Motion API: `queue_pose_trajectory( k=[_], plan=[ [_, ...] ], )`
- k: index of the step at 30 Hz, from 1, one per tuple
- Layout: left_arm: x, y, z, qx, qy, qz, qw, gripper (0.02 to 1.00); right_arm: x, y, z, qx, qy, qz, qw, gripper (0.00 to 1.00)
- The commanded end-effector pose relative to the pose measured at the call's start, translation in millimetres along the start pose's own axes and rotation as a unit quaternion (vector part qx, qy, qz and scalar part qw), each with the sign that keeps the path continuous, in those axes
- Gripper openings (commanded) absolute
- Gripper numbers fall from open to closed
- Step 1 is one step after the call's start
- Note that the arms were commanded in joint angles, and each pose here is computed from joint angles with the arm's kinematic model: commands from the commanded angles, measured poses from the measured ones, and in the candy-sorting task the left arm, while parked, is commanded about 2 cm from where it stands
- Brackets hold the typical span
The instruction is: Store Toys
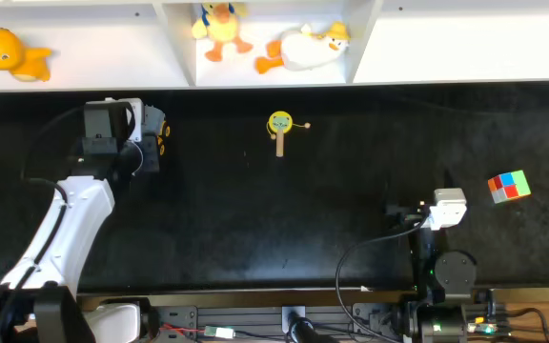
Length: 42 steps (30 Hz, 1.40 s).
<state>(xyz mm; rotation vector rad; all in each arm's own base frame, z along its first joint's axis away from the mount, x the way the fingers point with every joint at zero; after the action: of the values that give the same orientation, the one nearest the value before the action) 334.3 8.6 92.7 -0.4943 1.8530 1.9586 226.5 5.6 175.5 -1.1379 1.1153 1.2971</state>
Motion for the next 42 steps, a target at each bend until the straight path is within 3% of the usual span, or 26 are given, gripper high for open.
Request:
queue_pose_trajectory(
  k=[1, 5, 8, 13, 22, 31, 42],
  plan=[
    [4.4, -3.6, -0.2, -0.001, 0.003, 0.007, 1.0, 0.411, 3.6, -0.3, 1.4, -0.005, -0.002, 0.001, 1.0, 0.996],
    [4.4, -3.6, -0.2, -0.001, 0.003, 0.007, 1.0, 0.424, 3.6, -0.3, 1.4, -0.005, -0.002, 0.001, 1.0, 0.996],
    [3.9, -2.3, 0.4, -0.003, 0.003, 0.006, 1.0, 0.507, 3.7, -0.3, 1.4, -0.005, -0.002, 0.001, 1.0, 0.996],
    [1.1, 3.1, 3.6, -0.013, 0.003, -0.002, 1.0, 0.564, 3.6, -0.3, 1.4, -0.005, -0.002, 0.001, 1.0, 0.993],
    [-1.5, 5.1, 13.0, -0.043, -0.016, -0.007, 0.999, 0.581, 3.7, -0.3, 1.4, -0.005, -0.002, 0.001, 1.0, 0.996],
    [-8.0, 5.2, 17.4, -0.043, -0.035, -0.021, 0.998, 0.739, 3.7, -0.3, 1.4, -0.005, -0.002, 0.001, 1.0, 0.993],
    [-16.5, 5.3, 18.3, -0.029, -0.075, -0.041, 0.996, 0.73, 3.6, -0.3, 1.4, -0.005, -0.002, 0.001, 1.0, 0.996]
  ],
)
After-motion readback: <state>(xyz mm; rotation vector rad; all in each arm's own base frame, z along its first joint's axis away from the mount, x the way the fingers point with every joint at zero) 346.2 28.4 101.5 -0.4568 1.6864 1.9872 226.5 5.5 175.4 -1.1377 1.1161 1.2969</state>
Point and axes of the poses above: each gripper's point midway between its finger pads, its own y axis back along the fingers, its own z axis along the line the jaws close on, x = y × z, the point moved 2 cm from there along y, back along the fingers, and after that the axes turned 6 degrees about -y, right-handed, at the moved point
